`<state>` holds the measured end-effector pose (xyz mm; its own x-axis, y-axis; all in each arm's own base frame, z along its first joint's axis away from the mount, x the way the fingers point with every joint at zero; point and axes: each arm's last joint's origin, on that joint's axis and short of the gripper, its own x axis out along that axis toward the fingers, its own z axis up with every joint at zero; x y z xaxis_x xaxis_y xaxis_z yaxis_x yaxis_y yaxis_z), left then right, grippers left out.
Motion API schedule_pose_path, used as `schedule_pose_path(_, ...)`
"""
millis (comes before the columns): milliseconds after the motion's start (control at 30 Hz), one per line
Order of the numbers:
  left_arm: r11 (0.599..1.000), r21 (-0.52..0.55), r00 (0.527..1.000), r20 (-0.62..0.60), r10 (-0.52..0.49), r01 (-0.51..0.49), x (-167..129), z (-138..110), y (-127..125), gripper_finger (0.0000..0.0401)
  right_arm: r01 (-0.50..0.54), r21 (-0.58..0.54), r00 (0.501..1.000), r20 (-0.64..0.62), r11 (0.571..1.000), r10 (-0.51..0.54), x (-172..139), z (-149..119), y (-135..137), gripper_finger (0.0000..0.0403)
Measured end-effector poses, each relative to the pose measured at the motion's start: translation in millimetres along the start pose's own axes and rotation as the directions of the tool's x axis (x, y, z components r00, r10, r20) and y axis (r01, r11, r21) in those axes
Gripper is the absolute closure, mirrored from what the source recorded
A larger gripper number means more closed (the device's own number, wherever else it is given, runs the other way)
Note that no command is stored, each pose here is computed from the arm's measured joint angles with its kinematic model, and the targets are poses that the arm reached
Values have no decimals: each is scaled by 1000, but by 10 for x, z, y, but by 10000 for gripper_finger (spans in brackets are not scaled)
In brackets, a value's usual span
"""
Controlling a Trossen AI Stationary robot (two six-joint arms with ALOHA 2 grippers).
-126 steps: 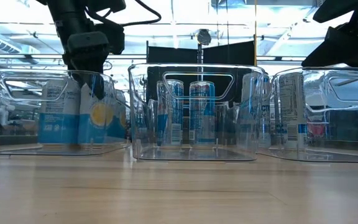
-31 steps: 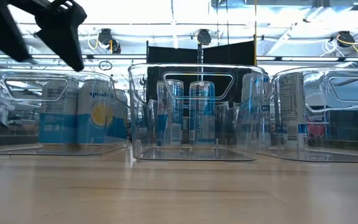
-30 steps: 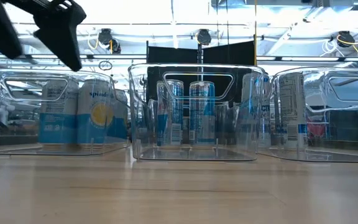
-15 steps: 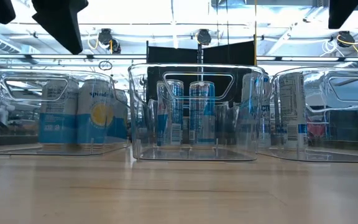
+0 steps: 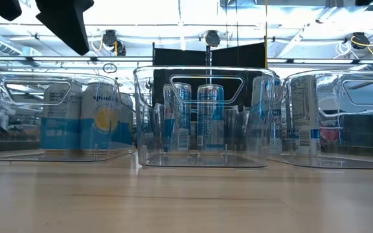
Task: Sort soda cans
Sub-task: Put the top blue soda can into the middle transparent bin
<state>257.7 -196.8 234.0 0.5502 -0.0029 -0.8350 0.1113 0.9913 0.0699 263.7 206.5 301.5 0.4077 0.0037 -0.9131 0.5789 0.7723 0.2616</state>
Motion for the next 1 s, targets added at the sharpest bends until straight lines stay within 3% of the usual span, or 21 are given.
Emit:
schedule_pose_path(233,1000,0,1000,0,0,0,-1,0,1,12,-38,54,999,-2,998,39,-13,-86,59,67)
schedule_pose_path(733,1000,-2,1000,3,-1,1,-1,3,-1,12,-32,-32,992,-120,999,28,385,-253,246,67)
schedule_pose_path(1000,1000,-2,1000,3,-1,1,-1,3,-1,12,-44,-44,993,-115,998,39,385,-246,256,67)
